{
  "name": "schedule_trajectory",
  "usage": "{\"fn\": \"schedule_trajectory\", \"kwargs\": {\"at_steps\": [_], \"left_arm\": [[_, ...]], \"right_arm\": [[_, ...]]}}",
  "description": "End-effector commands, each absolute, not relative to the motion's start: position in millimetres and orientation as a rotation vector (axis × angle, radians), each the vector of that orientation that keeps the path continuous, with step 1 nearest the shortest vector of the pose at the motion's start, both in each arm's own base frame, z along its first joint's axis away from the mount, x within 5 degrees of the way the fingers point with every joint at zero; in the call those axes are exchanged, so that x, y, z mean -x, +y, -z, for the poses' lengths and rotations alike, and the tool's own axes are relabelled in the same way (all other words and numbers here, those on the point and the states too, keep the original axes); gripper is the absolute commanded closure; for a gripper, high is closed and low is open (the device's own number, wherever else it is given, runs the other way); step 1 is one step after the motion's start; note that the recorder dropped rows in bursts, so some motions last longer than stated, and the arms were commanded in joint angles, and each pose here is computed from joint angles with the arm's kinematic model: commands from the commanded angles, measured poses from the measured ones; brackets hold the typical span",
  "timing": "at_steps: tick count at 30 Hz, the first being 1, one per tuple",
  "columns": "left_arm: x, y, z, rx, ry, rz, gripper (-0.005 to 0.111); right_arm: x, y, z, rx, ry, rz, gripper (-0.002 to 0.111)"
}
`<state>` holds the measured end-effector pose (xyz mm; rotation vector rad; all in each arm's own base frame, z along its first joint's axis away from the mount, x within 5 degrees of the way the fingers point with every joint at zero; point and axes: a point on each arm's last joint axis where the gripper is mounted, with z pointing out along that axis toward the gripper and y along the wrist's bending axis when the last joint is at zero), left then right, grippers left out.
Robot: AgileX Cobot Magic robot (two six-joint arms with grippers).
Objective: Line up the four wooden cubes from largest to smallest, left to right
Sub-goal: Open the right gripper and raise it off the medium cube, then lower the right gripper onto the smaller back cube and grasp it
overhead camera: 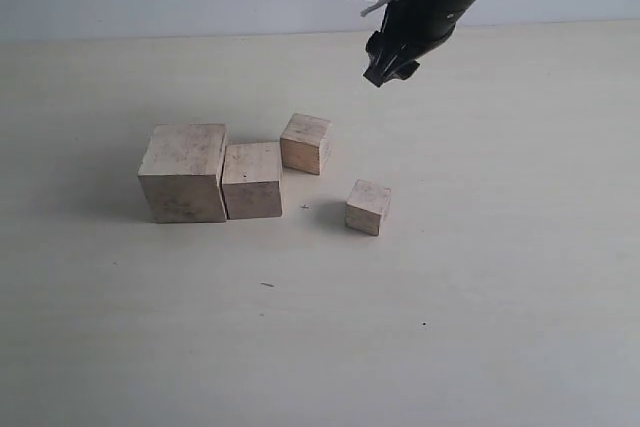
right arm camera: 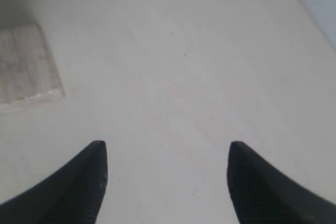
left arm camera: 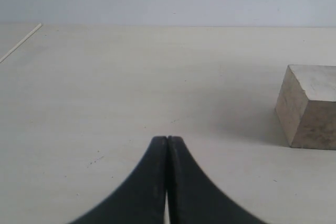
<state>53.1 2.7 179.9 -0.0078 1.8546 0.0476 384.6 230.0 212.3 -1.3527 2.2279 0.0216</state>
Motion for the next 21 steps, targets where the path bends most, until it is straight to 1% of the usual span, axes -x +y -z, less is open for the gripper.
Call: {"fn": "schedule_trajectory", "kwargs": {"at_steps": [1,5,10,11,13,16,21], "left_arm": [[-53,2,-181,0.013,1.843,-0.030,0.107],[-53,2,-181,0.013,1.843,-0.030,0.107],[-53,2,-181,0.013,1.843,-0.030,0.107],[-53,2,-181,0.013,1.843,-0.030,0.107],[-53,2,-181,0.013,1.843,-0.030,0.107],[-53,2,-181,0.013,1.843,-0.030,0.107],[-53,2,-181,0.013,1.843,-0.030,0.107]], "right_arm": [[-382,239,-203,1.390,2.201,-0.159,0.046],[-380,243,-191,1.490,2.177,-0.190,0.046],[-381,247,-174,1.497,2.203,-0.243,0.045],[-381,248,-174,1.485,2.206,-0.270,0.044],[-380,252,-174,1.473,2.196,-0.324,0.037],[-379,253,-175,1.516,2.153,-0.337,0.028],[-379,256,-170,1.543,2.128,-0.362,0.027]]}}
